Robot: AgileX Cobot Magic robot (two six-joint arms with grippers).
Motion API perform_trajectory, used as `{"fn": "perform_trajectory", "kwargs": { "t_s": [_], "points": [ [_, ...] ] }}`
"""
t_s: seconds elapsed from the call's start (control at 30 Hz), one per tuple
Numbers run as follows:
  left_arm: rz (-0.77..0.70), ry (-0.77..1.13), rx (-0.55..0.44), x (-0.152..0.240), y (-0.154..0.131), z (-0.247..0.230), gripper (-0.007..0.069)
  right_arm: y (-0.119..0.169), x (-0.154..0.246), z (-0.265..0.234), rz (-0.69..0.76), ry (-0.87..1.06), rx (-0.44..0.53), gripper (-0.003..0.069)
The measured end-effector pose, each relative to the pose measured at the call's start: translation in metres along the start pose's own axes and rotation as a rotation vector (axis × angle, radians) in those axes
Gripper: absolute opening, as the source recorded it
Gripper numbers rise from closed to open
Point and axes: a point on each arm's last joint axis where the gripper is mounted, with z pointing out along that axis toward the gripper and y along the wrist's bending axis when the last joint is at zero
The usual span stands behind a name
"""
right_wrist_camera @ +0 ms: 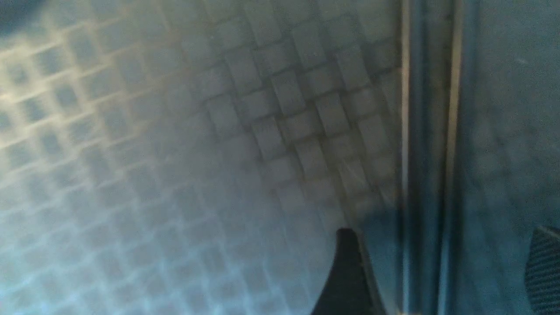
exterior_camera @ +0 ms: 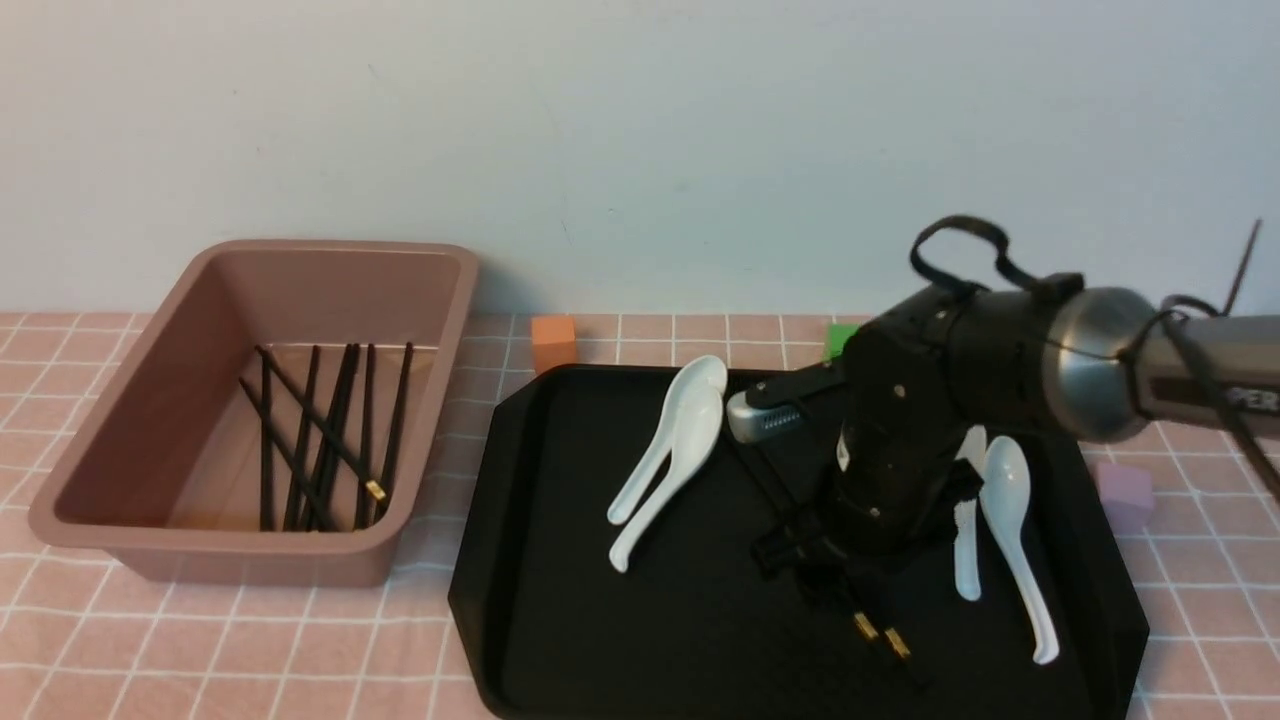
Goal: On pink tablecloth take chopsticks from black tray and put them in box.
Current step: 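Move the gripper over the chopsticks on the black tray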
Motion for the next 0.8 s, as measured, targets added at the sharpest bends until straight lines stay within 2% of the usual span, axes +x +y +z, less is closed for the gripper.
{"fn": "perform_trajectory", "kwargs": {
  "t_s": [0.43, 0.63, 0.7, 0.8],
  "points": [
    [0.000, -0.001, 0.000, -0.0001, 0.0000, 0.0000, 0.0239, -0.0033, -0.0047, 0.0107, 0.018, 0.003, -0.007, 0.0435],
    [0.000, -0.001, 0.000, -0.0001, 0.0000, 0.0000, 0.0239, -0.0005, -0.0043, 0.0109, -0.033, 0.009, -0.037, 0.0316],
    [0.000, -0.001, 0.000, -0.0001, 0.0000, 0.0000, 0.0239, 0.0001, -0.0038, 0.0109, -0.047, 0.014, -0.045, 0.0237],
    [0.000, -0.001, 0.000, -0.0001, 0.0000, 0.0000, 0.0239, -0.0007, -0.0036, 0.0112, -0.051, 0.018, -0.044, 0.0171]
  ]
}}
